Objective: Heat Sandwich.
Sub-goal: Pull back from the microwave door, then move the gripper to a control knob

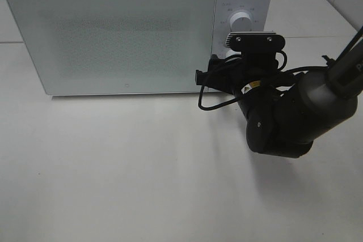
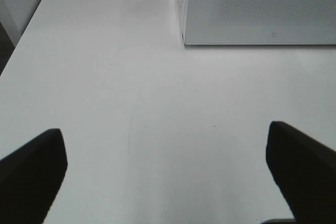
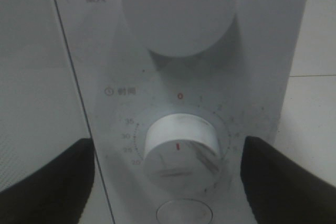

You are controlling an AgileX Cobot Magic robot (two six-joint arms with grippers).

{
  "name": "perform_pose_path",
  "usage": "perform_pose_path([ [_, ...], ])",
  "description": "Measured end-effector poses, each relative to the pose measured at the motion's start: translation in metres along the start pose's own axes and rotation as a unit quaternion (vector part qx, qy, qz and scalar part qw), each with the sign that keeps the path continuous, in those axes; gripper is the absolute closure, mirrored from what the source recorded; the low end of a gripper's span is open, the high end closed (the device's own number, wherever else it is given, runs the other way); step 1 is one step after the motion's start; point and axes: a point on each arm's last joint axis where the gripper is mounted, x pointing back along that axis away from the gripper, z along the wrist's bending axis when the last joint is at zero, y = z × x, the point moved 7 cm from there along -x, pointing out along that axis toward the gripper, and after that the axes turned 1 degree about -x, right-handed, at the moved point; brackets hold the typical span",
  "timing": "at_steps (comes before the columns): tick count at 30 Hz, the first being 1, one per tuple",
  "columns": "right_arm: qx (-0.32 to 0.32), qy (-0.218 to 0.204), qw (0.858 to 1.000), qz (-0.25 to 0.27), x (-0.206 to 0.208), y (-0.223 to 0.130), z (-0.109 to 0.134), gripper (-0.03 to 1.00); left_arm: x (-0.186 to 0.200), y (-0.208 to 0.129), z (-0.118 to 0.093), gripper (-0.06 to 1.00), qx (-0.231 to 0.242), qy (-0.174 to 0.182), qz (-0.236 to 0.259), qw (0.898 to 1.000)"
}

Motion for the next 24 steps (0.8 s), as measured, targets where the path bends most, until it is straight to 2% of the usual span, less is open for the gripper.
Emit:
perform_pose_path([
  [10,0.001,0.0,1.0,0.0,0.0,0.0002,0.0,0.25,0.0,0.0,0.0,-0.03,0.0,0.0,0.0,1.0],
  [14,0.003,-0.001,1.0,-0.003,0.0,0.0011,-0.0002,0.31,0.0,0.0,0.0,-0.03,0.0,0.0,0.0,1.0],
  [18,0.01,-0.009,1.0,-0.01,-0.0003,0.0033,-0.0034,0.49,0.0,0.0,0.0,-0.03,0.0,0.0,0.0,1.0],
  [19,0.01,-0.009,1.0,-0.01,-0.0003,0.0033,-0.0034,0.49,0.0,0.0,0.0,-0.03,0.0,0.0,0.0,1.0],
  [20,0.009,-0.01,1.0,-0.01,-0.0005,0.0035,-0.0042,0.54,0.0,0.0,0.0,-0.03,0.0,0.0,0.0,1.0],
  [24,0.01,-0.011,1.0,-0.01,-0.0005,0.0035,-0.0043,0.54,0.0,0.0,0.0,-0.03,0.0,0.0,0.0,1.0],
])
